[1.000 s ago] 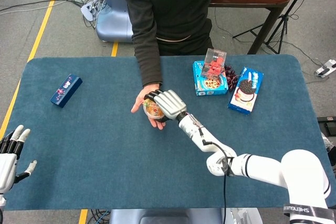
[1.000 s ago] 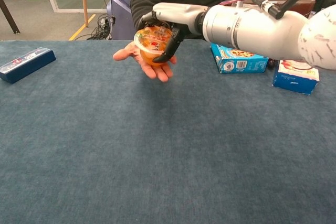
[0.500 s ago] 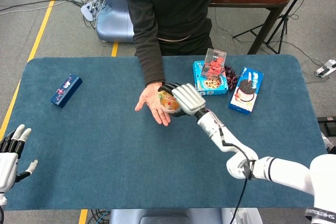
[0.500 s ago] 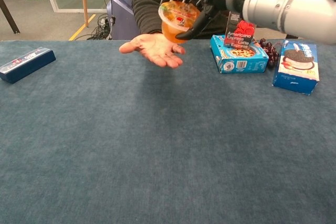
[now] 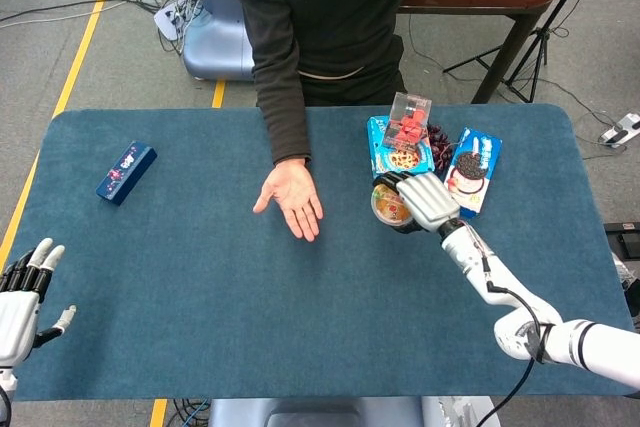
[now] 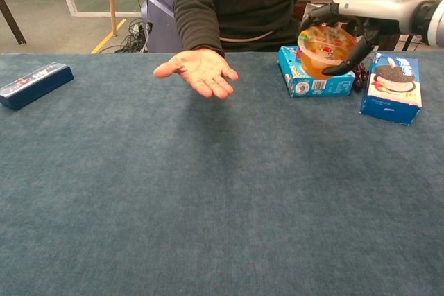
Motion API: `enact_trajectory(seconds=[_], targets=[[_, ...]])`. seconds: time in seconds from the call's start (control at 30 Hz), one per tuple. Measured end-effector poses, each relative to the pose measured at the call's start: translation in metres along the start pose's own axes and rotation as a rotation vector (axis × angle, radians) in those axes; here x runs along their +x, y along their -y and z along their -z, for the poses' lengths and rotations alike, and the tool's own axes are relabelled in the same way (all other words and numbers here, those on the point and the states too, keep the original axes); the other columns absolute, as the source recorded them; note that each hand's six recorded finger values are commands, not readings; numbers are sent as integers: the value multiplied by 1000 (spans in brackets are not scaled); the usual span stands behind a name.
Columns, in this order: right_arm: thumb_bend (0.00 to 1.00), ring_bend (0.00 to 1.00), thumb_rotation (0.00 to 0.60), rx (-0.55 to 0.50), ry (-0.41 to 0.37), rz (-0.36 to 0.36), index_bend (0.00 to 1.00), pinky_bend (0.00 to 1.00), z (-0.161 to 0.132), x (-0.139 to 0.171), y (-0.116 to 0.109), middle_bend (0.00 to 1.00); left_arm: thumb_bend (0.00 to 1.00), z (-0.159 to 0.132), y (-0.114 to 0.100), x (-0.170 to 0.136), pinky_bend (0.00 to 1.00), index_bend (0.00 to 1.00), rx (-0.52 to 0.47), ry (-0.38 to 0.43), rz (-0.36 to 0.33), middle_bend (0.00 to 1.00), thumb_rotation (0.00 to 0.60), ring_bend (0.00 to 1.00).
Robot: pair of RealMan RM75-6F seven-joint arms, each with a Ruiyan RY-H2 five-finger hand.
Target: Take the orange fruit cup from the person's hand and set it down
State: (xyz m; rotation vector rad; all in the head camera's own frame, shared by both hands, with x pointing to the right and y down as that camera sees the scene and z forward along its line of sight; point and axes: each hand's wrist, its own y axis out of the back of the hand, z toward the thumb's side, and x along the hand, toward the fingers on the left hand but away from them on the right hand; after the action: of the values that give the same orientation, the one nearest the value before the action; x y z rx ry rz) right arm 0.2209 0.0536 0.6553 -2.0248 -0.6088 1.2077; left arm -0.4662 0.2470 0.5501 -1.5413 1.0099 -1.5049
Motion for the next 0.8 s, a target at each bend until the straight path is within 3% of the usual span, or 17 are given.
enact_trajectory(seconds=[0.33, 0.5, 0.6, 0.7, 0.8], targets=[[383, 287, 600, -14, 59, -73, 395, 522, 25, -7, 42, 348, 300, -2, 1, -1, 95, 0, 0, -1, 4, 0, 600, 33], [375, 256, 600, -18, 83, -98, 349, 469, 34, -14, 61, 326, 300, -1, 2, -2, 95, 0, 0, -3, 6, 0, 600, 33], [369, 208, 600, -16, 92, -107, 267, 404, 38, -17, 70, 279, 300, -1, 2, -2, 95, 0, 0, -3, 7, 0, 600, 33], [335, 93, 600, -16, 99, -126, 65, 265, 41, -18, 77, 154, 300, -1, 3, -1, 95, 0, -1, -3, 8, 0, 600, 33], [314, 34, 600, -13, 103, -138, 0, 203, 42, -16, 81, 86, 301, -1, 4, -1, 95, 0, -2, -3, 11, 0, 600, 33]])
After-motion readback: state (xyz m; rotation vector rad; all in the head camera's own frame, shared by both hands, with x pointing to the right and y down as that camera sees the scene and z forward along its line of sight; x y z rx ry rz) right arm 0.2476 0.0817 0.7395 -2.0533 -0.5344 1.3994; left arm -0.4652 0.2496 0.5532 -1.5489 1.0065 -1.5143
